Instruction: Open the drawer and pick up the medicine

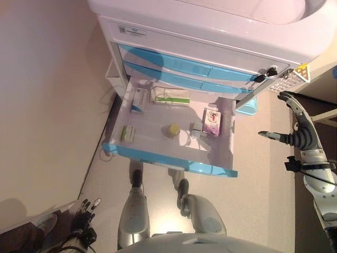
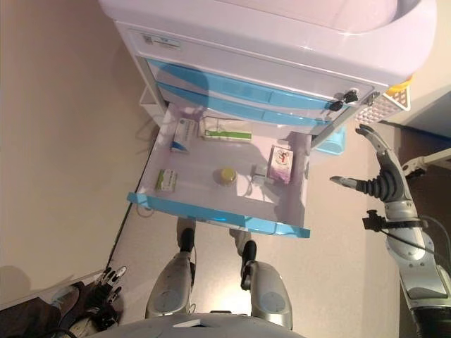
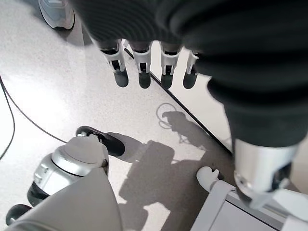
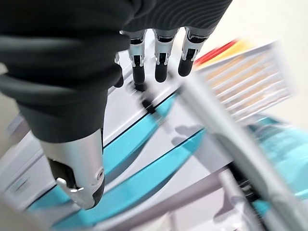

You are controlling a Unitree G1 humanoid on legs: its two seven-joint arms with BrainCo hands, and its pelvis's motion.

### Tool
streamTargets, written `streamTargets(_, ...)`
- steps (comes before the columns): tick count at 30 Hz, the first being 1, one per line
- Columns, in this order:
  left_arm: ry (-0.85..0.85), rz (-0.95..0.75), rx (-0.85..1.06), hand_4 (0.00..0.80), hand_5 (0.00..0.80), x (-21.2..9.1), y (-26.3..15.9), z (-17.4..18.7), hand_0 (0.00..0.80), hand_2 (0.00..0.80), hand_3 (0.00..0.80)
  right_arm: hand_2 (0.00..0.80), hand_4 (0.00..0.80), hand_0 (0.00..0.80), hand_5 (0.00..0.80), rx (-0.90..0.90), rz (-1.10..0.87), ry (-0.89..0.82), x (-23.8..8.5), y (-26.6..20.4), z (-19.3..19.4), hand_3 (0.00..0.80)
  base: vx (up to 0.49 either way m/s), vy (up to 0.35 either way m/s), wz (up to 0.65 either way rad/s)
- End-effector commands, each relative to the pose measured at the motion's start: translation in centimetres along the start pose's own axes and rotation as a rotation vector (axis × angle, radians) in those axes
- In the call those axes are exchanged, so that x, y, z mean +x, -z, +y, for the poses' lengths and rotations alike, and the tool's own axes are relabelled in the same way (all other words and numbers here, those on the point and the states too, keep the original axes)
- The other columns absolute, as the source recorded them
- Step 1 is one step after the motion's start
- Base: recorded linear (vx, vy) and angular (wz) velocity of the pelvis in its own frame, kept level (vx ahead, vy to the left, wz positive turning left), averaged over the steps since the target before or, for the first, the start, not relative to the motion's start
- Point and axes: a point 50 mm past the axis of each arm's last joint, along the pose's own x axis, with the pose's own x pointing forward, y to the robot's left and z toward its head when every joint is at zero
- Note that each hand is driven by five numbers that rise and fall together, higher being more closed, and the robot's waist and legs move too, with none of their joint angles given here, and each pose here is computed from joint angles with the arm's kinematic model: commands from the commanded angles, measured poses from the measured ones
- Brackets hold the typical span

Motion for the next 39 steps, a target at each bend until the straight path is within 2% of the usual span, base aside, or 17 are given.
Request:
streamTargets(1,0.007,-0.032,0.076,0.0,0.0,0.3,-0.9,0.0,0.0,0.0,0.0,0.0,0.0,0.0,0.0,-0.07,-0.123,-0.085,1.5,-2.4,0.5,0.0,-0.011,-0.011,0.14)
streamTargets(14,0.078,-0.039,0.135,0.0,0.0,1.2,-1.8,-1.7,0.0,0.0,0.0,0.0,0.0,0.0,0.0,-0.128,-0.125,-0.326,3.7,-2.6,5.7,0.0,-0.011,0.014,0.13)
streamTargets(27,0.144,-0.055,0.158,0.0,0.0,1.8,-2.5,-3.6,0.0,0.0,0.0,0.0,0.0,0.0,0.0,-0.149,-0.029,-0.4,4.7,-0.8,8.8,0.0,-0.006,0.021,0.07)
streamTargets(39,0.173,-0.051,0.163,0.0,0.0,1.9,-2.5,-4.6,0.0,0.0,0.0,0.0,0.0,0.0,0.0,-0.166,0.013,-0.414,5.0,0.2,10.0,0.0,0.0,0.003,0.01)
